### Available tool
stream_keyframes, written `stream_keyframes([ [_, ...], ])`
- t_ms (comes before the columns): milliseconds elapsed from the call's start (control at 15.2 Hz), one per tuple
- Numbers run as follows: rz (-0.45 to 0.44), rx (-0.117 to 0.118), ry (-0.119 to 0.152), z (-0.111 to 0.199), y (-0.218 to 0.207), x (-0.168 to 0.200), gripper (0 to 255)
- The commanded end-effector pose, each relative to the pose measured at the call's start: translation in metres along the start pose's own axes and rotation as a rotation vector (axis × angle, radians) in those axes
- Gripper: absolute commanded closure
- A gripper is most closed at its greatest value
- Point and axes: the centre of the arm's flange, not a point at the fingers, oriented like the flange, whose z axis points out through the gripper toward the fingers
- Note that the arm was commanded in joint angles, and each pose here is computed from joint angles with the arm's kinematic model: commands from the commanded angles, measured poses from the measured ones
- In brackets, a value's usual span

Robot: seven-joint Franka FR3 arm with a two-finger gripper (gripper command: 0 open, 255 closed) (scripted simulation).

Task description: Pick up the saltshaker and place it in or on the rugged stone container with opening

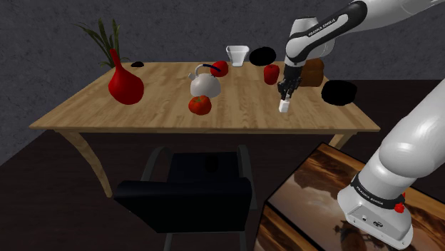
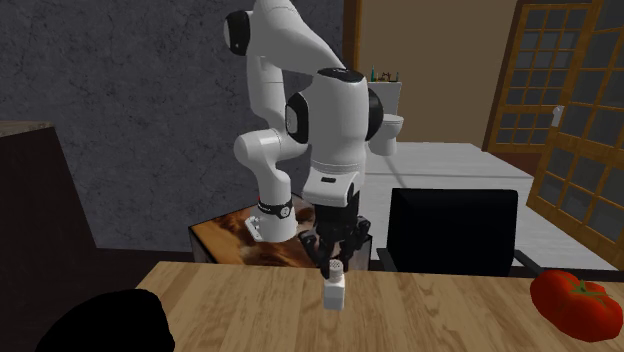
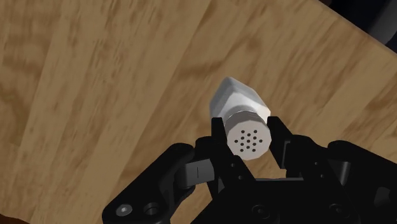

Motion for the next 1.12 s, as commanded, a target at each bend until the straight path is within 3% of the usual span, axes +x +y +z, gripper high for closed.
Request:
stream_keyframes([
  [0, 0.000, 0.000, 0.000, -0.010, 0.000, 0.000, 255],
  [1056, 0.000, 0.000, 0.000, -0.095, 0.001, 0.002, 255],
])
